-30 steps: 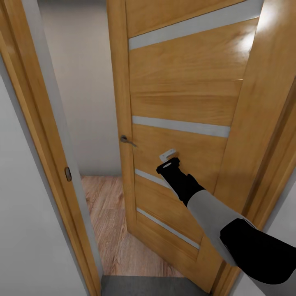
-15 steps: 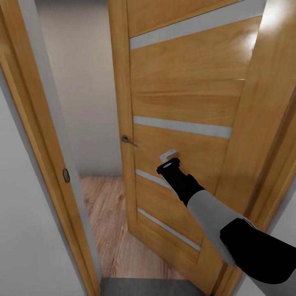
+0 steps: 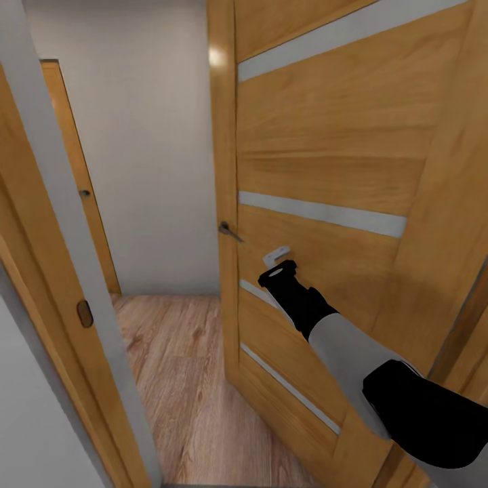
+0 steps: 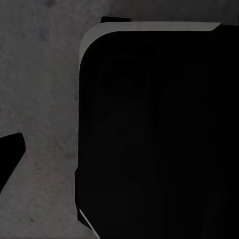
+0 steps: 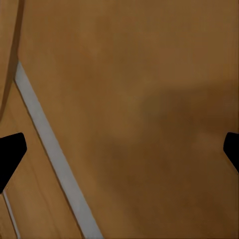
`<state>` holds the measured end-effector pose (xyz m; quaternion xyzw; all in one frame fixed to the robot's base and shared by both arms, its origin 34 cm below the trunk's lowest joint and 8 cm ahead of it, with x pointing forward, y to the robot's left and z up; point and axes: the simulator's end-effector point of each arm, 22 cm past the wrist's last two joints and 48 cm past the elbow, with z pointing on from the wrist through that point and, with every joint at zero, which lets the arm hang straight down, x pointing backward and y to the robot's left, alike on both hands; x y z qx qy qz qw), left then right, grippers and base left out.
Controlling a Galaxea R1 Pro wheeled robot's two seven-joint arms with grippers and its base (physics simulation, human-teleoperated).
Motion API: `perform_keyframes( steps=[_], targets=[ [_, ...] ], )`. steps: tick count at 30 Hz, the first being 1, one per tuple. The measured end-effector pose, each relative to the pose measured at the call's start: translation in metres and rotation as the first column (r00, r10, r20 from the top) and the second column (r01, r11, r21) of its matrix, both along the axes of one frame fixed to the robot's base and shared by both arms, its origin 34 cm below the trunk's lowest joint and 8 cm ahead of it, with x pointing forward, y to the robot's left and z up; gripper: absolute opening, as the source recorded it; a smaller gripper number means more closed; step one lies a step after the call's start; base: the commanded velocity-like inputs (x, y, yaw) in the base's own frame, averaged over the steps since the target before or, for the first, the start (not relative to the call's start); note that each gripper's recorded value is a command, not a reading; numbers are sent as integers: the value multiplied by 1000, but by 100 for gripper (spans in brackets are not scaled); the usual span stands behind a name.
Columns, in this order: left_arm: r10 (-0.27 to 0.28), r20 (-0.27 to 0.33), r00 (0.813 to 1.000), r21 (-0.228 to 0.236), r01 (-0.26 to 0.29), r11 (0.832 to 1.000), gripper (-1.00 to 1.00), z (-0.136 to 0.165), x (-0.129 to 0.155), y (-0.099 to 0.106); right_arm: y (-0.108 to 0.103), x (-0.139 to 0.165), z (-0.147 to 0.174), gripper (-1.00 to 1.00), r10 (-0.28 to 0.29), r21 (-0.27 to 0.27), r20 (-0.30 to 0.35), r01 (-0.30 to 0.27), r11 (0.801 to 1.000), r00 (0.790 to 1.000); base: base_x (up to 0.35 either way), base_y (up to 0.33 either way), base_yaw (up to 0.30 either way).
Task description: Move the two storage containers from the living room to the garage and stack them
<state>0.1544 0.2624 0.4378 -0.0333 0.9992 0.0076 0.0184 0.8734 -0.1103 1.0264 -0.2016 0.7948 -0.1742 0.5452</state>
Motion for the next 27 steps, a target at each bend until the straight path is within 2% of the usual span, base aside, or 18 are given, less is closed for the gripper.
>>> perform_keyframes(
  steps=[11,27],
  targets=[
    [0,2,1000,0,0,1000,100,0,1,0,-2,0,-1,100,-6,-10,3,6,1000,1000,4,0,0],
    [0,2,1000,0,0,1000,100,0,1,0,-21,1,-21,100,-56,-43,-6,55,998,998,0,0,0]
  ],
)
